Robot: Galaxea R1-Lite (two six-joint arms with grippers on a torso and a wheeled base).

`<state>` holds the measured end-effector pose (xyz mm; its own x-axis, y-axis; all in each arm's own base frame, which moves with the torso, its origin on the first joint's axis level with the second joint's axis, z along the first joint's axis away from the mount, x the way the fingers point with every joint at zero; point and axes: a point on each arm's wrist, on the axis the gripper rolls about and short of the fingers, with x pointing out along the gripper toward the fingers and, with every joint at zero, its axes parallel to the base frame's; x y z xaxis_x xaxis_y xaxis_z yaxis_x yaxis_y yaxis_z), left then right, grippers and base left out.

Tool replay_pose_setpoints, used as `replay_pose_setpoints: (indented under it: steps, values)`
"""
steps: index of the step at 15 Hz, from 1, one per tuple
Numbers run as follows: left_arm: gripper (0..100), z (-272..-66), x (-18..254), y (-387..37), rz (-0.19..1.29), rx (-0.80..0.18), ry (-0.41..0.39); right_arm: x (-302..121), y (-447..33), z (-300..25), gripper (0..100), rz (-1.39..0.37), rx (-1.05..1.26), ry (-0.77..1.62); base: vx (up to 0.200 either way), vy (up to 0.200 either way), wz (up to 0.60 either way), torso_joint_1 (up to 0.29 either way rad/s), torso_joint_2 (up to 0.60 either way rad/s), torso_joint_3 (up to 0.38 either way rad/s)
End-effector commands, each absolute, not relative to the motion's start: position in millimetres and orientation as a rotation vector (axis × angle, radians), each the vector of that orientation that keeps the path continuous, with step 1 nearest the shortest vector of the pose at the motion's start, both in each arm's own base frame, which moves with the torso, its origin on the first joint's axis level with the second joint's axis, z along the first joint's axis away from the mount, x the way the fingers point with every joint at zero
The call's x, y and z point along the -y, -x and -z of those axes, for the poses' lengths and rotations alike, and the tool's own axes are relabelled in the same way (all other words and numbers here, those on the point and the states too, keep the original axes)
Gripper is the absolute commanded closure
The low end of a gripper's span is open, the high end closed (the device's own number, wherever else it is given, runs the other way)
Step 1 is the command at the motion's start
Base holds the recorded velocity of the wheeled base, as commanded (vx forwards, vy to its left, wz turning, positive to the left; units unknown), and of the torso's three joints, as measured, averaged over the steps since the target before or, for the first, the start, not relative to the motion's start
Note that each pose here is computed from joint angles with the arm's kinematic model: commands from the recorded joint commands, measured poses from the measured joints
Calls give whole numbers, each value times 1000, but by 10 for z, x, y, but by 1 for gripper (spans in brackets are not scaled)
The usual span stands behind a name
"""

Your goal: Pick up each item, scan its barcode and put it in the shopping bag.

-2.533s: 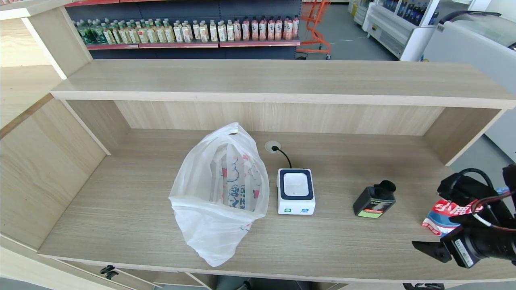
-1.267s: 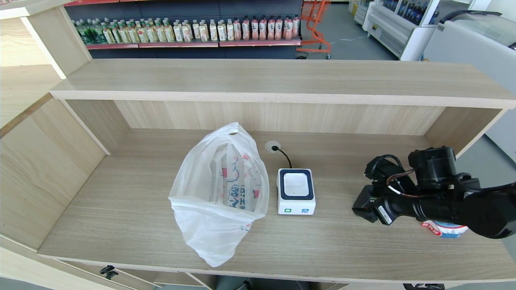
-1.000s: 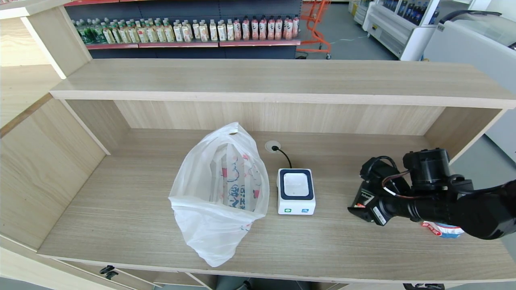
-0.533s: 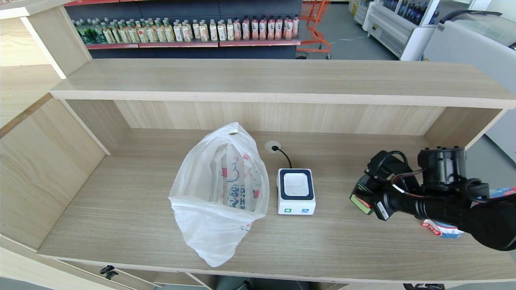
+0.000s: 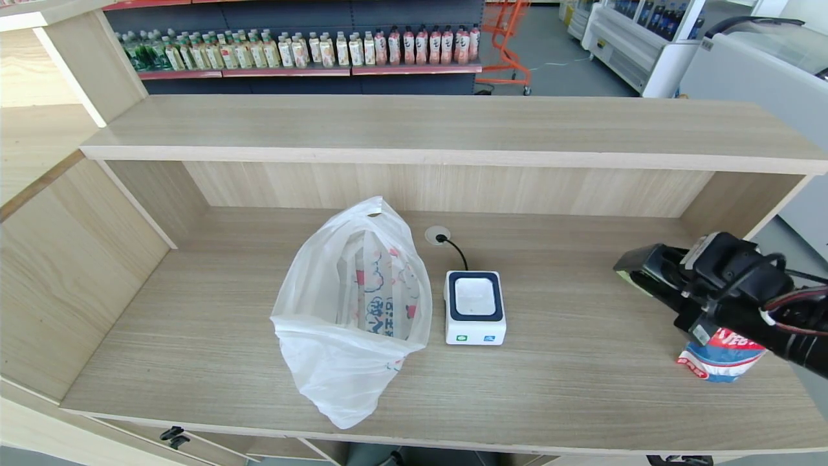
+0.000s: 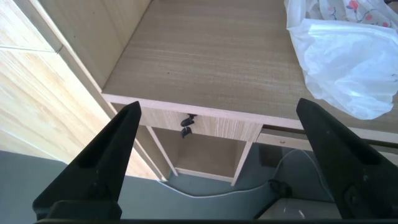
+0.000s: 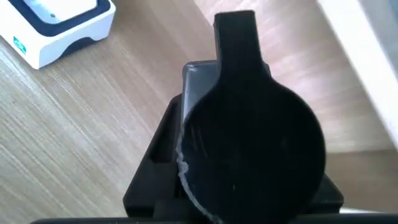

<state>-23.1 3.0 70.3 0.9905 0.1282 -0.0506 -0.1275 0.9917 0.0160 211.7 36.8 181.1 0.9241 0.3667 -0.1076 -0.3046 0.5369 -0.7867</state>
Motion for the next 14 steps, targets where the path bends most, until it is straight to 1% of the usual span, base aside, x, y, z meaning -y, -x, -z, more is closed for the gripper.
replay_pose_setpoints:
  steps: [1, 2, 3, 4, 5, 6, 7, 8, 9, 10, 13, 14]
  values:
    - [0, -703, -30, 231, -129, -51, -13, -324, -1909, -1998, 100, -585, 407, 1172, 0, 0, 0, 0, 0, 0]
    - [0, -703, -30, 231, -129, -51, -13, -321, -1905, -1982, 100, -638, 548, 1372, 0, 0, 0, 0, 0, 0]
    - [0, -703, -30, 231, -129, -51, -13, -343, -1883, -2004, 100, -668, 761, 1580, 0, 0, 0, 0, 0, 0]
    - [0, -703, -30, 231, -129, -51, -13, -374, -1861, -2007, 100, -679, 966, 1731, 0, 0, 0, 0, 0, 0]
    - [0, -703, -30, 231, -129, -51, -13, -398, -1854, -2004, 100, -676, 1037, 1778, 0, 0, 0, 0, 0, 0]
    - [0, -703, -30, 231, -129, -51, -13, -583, -1856, -1896, 100, -716, 1300, 1891, 0, 0, 0, 0, 0, 0]
    - [0, -703, -30, 231, -129, -51, -13, -692, -1866, -1727, 100, -835, 1385, 1879, 0, 0, 0, 0, 0, 0]
    - [0, -703, -30, 231, -129, -51, -13, -710, -1839, -1634, 100, -917, 1392, 1876, 0, 0, 0, 0, 0, 0]
    - [0, -703, -30, 231, -129, -51, -13, -704, -1803, -1603, 100, -955, 1395, 1883, 0, 0, 0, 0, 0, 0]
    - [0, -703, -30, 231, -129, -51, -13, -734, -1698, -1632, 100, -970, 1473, 1898, 0, 0, 0, 0, 0, 0]
    - [0, -703, -30, 231, -129, -51, -13, -775, -1691, -1674, 100, -909, 1645, 1896, 0, 0, 0, 0, 0, 0]
    - [0, -703, -30, 231, -129, -51, -13, -777, -1688, -1681, 100, -906, 1655, 1890, 0, 0, 0, 0, 0, 0]
